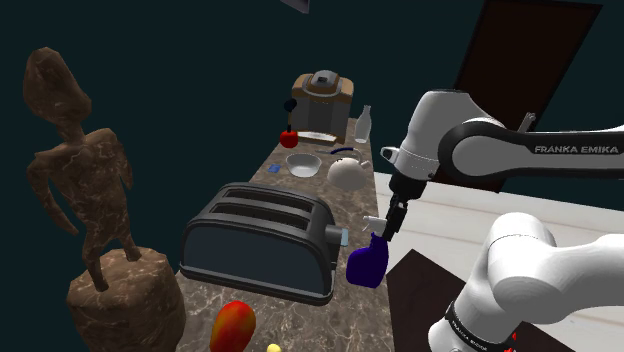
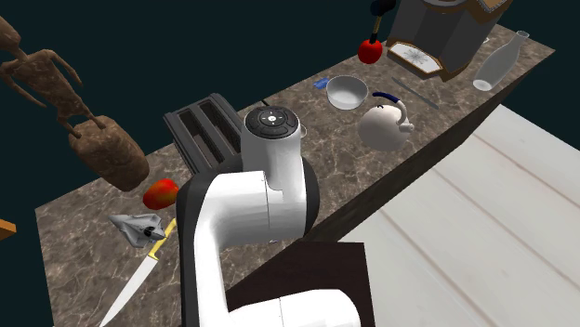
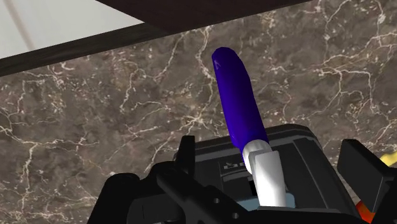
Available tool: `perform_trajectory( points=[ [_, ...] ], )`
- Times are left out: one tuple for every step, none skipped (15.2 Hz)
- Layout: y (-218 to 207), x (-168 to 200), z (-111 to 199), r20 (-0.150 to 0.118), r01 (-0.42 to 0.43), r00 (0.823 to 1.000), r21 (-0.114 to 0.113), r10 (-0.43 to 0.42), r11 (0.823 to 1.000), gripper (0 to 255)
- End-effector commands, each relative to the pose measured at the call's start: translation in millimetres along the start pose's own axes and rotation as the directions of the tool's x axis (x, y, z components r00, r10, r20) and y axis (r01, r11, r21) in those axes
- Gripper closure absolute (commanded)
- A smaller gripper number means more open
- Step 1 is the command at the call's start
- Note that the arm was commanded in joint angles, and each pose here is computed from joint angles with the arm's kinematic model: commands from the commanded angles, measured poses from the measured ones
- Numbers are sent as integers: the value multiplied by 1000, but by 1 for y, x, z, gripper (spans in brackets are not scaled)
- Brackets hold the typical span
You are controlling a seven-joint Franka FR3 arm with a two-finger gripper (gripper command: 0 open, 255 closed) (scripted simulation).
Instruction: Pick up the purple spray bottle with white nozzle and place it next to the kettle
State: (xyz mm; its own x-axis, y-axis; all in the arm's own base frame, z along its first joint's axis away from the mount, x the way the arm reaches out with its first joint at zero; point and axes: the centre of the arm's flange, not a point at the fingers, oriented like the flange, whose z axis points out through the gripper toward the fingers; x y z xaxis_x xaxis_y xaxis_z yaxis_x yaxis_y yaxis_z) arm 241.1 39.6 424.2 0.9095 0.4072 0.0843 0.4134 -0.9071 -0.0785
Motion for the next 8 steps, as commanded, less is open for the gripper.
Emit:
perform_trajectory(
  points=[
    [0,0,0,0,0,1000,0,0,1000,0],
    [0,0,0,0,0,1000,0,0,1000,0],
    [0,0,0,0,0,1000,0,0,1000,255],
    [0,0,0,0,0,1000,0,0,1000,255],
    [0,0,0,0,0,1000,0,0,1000,255],
    [0,0,0,0,0,1000,0,0,1000,255],
    [0,0,0,0,0,1000,0,0,1000,255],
    [0,0,0,0,0,1000,0,0,1000,255]
  ],
)
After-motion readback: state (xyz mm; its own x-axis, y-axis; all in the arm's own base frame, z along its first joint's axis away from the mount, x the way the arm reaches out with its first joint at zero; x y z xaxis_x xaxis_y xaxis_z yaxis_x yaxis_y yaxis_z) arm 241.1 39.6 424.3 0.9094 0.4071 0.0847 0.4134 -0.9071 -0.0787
